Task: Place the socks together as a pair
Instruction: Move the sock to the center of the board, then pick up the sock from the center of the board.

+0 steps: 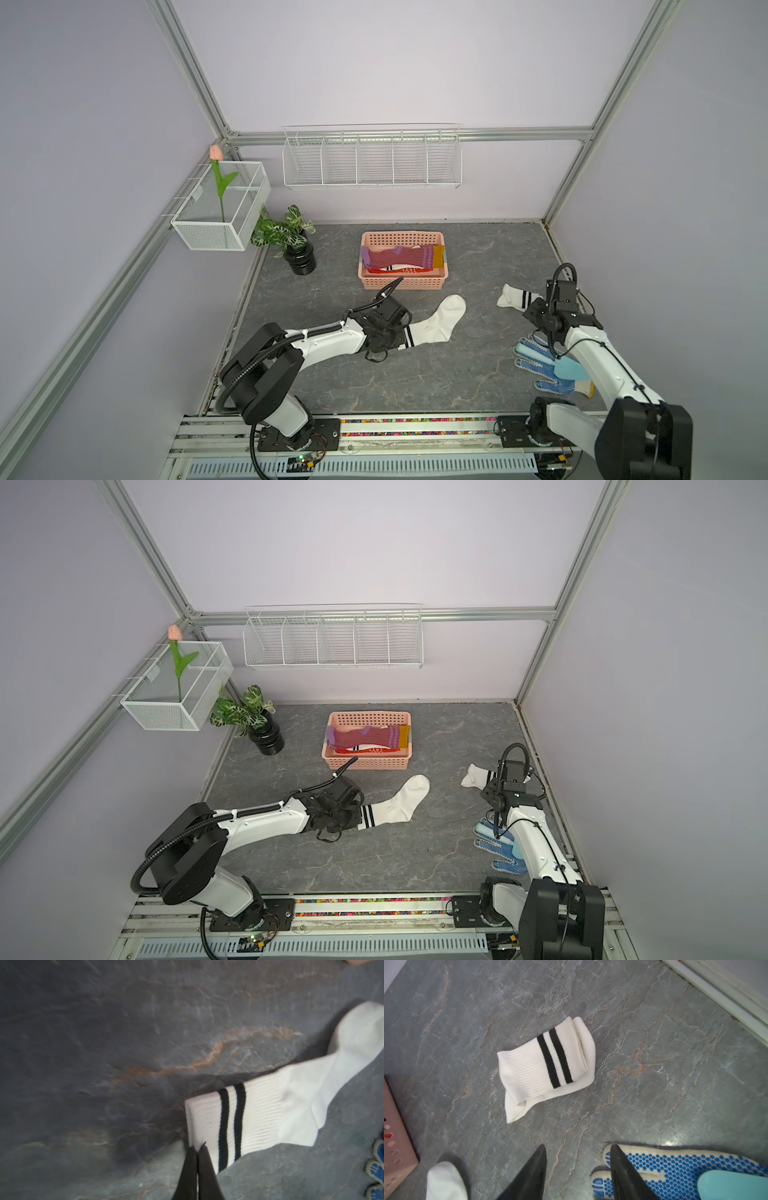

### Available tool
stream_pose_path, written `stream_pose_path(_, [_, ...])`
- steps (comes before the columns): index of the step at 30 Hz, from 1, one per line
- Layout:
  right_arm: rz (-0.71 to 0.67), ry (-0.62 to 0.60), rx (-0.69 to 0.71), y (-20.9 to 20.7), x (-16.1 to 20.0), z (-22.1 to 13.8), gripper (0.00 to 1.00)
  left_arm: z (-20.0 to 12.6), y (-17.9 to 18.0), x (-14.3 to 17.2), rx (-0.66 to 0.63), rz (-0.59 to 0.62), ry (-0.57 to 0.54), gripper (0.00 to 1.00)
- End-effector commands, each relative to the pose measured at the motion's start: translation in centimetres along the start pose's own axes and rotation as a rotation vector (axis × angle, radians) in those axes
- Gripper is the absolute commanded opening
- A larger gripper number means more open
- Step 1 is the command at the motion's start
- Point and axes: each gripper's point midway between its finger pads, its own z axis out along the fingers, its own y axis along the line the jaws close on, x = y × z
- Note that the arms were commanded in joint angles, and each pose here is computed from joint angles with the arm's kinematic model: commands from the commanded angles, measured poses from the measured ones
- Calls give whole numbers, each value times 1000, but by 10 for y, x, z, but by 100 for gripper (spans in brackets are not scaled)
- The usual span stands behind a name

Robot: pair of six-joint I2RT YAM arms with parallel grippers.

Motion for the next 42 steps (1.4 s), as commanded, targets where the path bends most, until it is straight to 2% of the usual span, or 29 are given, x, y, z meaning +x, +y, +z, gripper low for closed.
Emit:
stream_pose_path(1, [5,-4,-90,18,-21,6,41,-12,26,-12,-43,8,-21,0])
stream_pose_path(6, [-17,38,-121,18,-35,28,36,-25,50,-33,-42,-16,-48,0])
stream_pose_path(7, [-23,45,-113,16,-38,31,36,-26,52,-36,-26,-20,-48,3])
stream_pose_path(14, [-77,109,-76,7,-57,58,36,-43,60,-50,25,-37,-84,56])
stream_pose_path(16, [-93,114,-78,8,-60,62,35,-48,57,-53,38,-31,-96,63])
stream_pose_path(17, [-102,118,-83,9,-60,63,30,-49,56,-55,45,-33,-101,64])
stream_pose_path(18, [-102,125,-80,9,-59,64,29,-50,55,-55,52,-31,-103,65])
stream_pose_path(32, [-118,204,-40,0,-43,84,28,-48,50,-59,82,-38,-103,65])
stream_pose_path(39, [-126,228,-55,6,-38,89,20,-47,52,-57,82,-48,-101,65])
stream_pose_path(42, [-132,222,-57,7,-38,88,20,-46,53,-56,81,-51,-99,65])
